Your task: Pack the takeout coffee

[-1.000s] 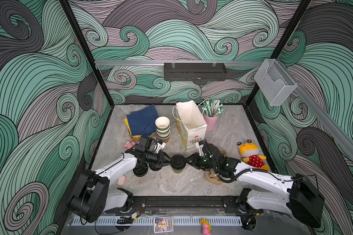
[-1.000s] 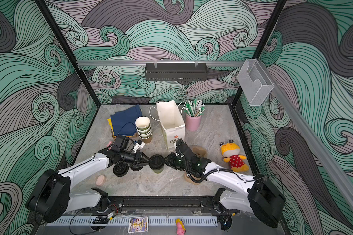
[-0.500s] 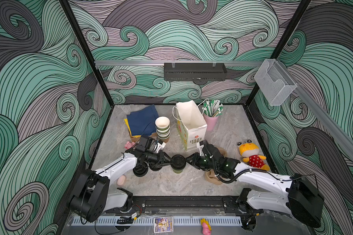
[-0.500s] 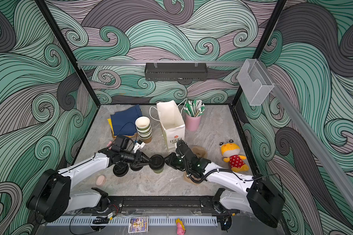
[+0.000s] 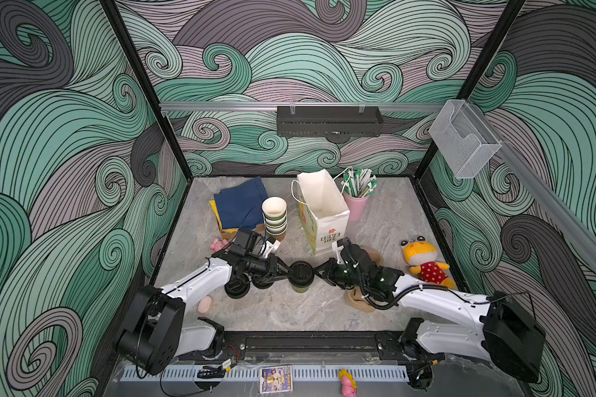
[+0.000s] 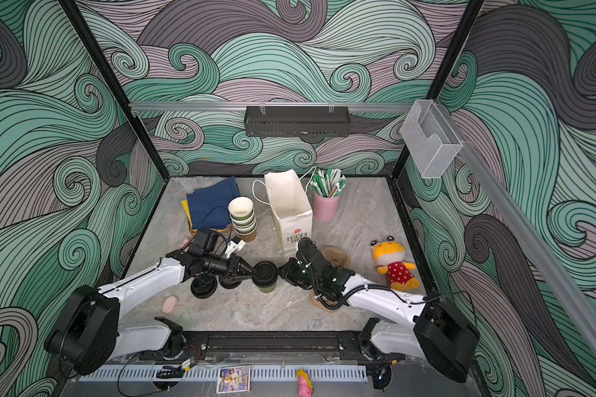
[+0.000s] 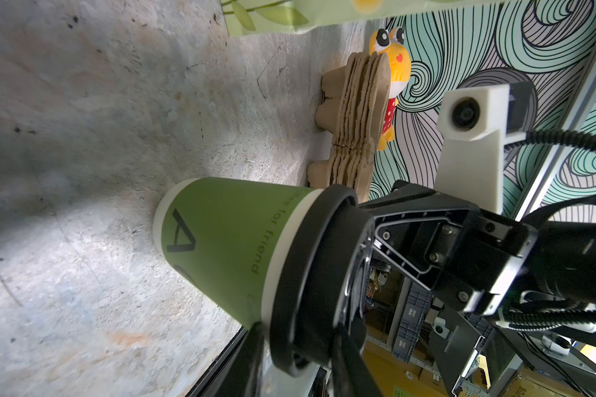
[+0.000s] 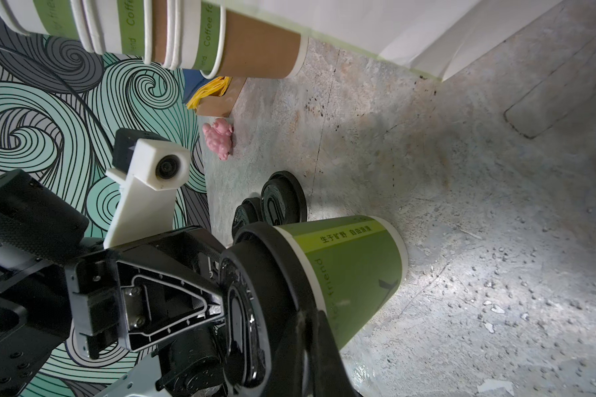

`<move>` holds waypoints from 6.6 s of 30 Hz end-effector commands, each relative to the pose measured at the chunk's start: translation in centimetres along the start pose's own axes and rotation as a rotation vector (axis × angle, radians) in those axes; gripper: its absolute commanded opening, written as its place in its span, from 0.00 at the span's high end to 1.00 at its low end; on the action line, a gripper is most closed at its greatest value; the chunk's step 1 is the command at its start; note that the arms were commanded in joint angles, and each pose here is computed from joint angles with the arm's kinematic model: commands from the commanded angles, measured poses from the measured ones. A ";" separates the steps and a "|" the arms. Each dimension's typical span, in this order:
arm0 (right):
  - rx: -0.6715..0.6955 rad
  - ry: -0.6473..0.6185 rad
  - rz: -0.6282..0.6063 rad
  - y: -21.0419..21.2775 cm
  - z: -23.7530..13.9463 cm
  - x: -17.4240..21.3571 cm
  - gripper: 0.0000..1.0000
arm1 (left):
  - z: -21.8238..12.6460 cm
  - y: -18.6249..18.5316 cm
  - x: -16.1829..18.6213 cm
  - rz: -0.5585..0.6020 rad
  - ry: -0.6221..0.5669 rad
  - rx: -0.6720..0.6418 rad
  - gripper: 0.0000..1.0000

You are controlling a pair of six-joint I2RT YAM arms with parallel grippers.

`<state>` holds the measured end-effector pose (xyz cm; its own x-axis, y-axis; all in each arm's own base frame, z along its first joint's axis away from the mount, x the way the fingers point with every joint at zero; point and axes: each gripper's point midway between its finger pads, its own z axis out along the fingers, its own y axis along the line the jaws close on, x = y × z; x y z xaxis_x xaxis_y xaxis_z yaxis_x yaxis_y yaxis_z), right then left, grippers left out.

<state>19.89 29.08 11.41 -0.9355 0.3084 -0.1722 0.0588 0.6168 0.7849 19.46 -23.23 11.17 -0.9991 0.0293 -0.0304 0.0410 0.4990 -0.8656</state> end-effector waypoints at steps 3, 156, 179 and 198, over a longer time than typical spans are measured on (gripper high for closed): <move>0.267 0.072 0.095 -7.2 0.1 2.2 0.92 | 0.5 1.5 0.9 -0.020 0.042 -0.060 0.70; 0.480 -0.182 -0.393 -0.8 -18.7 -3.7 0.34 | -18.0 -11.0 -13.7 0.085 -0.707 -0.711 0.22; 0.489 -0.235 -0.367 -1.3 -18.9 -4.4 0.34 | -14.5 -4.0 -21.2 0.037 -0.518 -0.884 0.57; 0.486 -0.232 -0.351 -1.5 -18.7 -4.6 0.34 | -14.1 -3.0 -21.0 -0.008 -0.483 -0.911 0.87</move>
<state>17.37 13.38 22.08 -0.8379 0.1246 -0.5314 -0.0498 0.9521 0.3018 40.47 -13.64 20.79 -0.8909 -0.2147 -0.4002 -0.1546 0.9719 -0.1772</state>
